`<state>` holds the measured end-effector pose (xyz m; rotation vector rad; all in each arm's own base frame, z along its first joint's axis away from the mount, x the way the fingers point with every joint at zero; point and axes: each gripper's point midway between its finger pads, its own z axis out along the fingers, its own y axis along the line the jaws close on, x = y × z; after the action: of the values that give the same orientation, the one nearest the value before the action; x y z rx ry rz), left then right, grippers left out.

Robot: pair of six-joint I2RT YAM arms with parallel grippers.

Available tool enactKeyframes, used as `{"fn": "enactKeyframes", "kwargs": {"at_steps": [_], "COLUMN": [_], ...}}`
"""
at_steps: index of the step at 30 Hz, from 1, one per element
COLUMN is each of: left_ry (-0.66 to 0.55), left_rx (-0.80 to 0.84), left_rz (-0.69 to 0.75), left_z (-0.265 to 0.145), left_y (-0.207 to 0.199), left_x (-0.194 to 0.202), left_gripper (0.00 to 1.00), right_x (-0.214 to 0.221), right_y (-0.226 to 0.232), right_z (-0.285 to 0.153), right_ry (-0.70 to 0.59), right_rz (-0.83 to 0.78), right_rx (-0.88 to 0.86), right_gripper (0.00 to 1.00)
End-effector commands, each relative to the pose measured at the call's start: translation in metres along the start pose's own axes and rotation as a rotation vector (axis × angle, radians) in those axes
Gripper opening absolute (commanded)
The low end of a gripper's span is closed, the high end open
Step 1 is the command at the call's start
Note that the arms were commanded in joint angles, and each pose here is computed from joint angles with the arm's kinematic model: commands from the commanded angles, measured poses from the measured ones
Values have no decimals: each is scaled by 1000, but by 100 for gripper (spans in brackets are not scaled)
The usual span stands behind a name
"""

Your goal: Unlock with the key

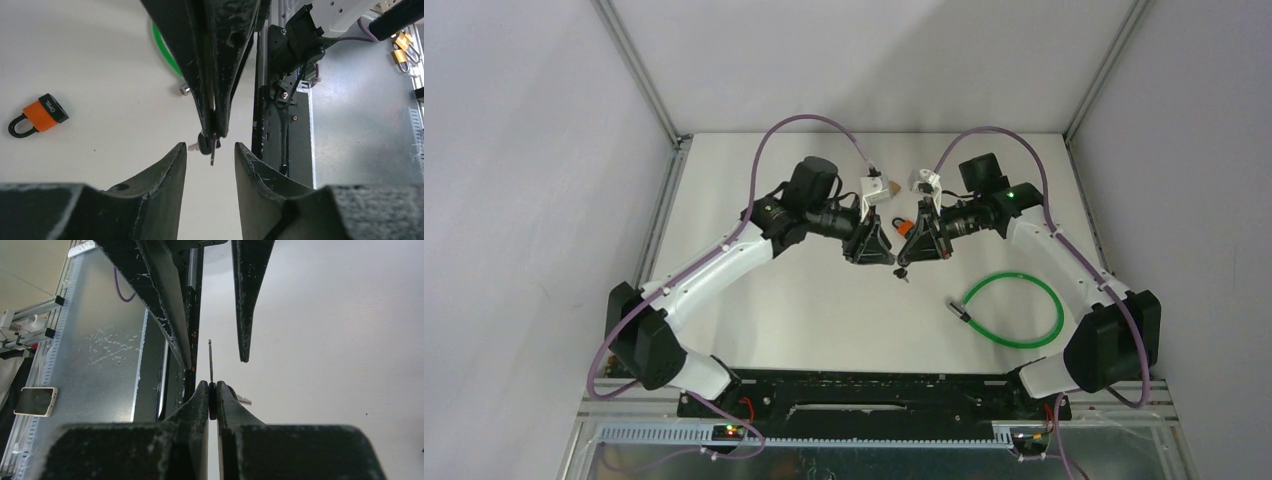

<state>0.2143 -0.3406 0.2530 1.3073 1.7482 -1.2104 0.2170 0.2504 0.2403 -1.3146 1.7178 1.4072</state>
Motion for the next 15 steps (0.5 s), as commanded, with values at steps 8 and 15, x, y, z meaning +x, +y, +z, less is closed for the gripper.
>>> {"fn": "enactKeyframes", "kwargs": {"at_steps": [8, 15], "left_ry": [-12, 7], "left_rx": [62, 57], "left_rz": [83, 78], "left_z": [8, 9], "left_y": [-20, -18], "left_x": [-30, -26], "left_gripper": [30, 39], "right_x": [-12, -11], "right_y": [2, 2], "right_z": [-3, -6], "right_ry": [-29, -40], "right_rz": [-12, -7], "right_rx": [-25, -31], "right_gripper": [0, 0]}}
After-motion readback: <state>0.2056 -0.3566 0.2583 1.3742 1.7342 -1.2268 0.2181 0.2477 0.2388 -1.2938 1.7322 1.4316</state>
